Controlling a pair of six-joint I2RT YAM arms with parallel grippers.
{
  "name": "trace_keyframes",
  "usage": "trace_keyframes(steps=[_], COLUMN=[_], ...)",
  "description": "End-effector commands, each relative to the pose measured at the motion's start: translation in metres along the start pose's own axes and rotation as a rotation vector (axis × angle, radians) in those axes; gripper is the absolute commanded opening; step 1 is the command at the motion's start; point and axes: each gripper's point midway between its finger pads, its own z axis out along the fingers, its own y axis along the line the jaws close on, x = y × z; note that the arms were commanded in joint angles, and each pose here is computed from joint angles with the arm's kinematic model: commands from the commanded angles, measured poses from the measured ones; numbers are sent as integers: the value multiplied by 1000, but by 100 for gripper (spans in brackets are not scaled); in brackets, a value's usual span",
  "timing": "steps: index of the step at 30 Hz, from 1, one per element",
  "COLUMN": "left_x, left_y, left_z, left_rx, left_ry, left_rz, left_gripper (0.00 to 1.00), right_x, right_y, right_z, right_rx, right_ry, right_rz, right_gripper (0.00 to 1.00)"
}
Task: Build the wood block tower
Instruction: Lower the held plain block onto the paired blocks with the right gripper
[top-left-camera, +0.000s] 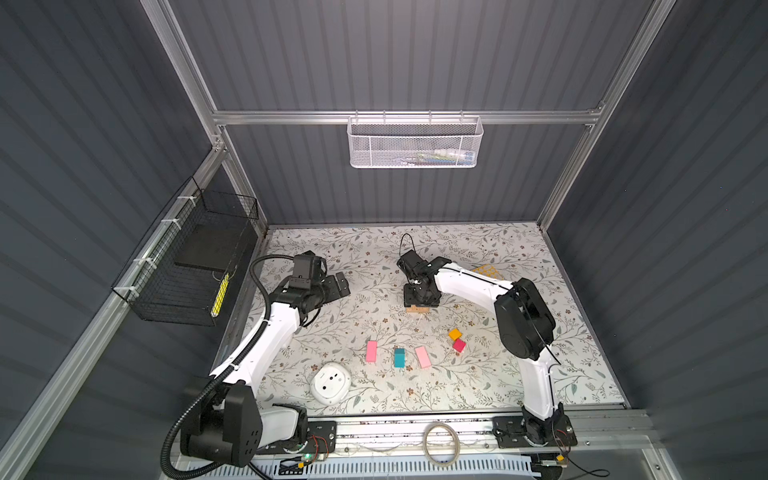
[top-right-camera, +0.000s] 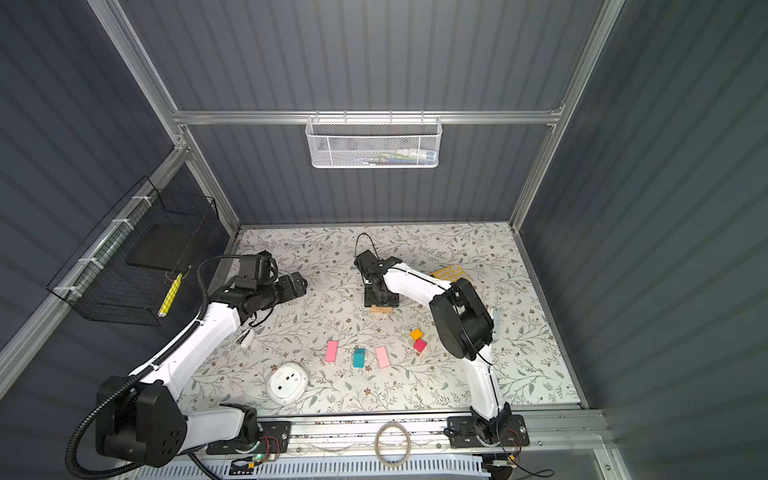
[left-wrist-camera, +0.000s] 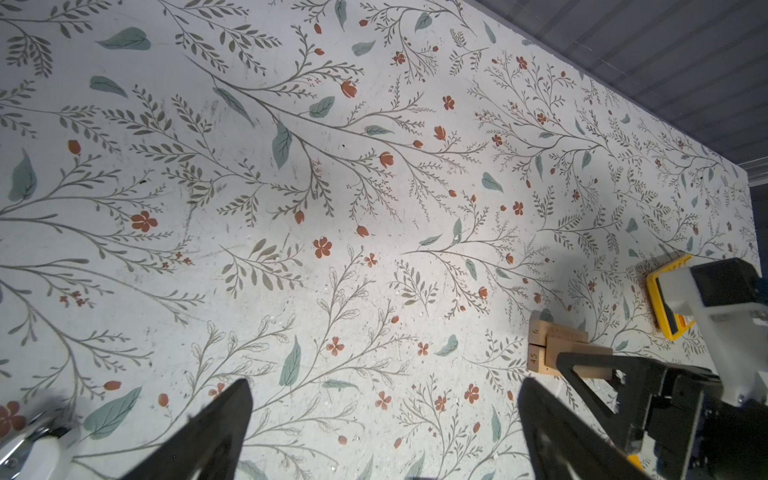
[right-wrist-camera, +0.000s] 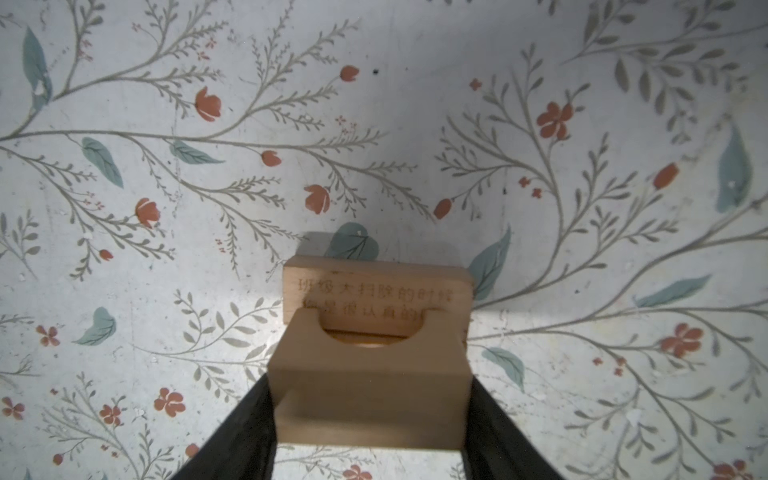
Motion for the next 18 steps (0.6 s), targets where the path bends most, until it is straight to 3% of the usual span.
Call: trace_keyframes(steps=[1, 18], left_x=[2, 1], left_y=[7, 7], left_z=[-3, -4], left_rx=[-22, -23], left_ry=[6, 2], left_rz=[14, 14], left_gripper=[100, 100], right_x=[0, 1], right_y=[-1, -1], right_z=[5, 5], right_rx=[11, 10], right_ry=[11, 14], right_rz=[13, 18], right_gripper=[55, 68])
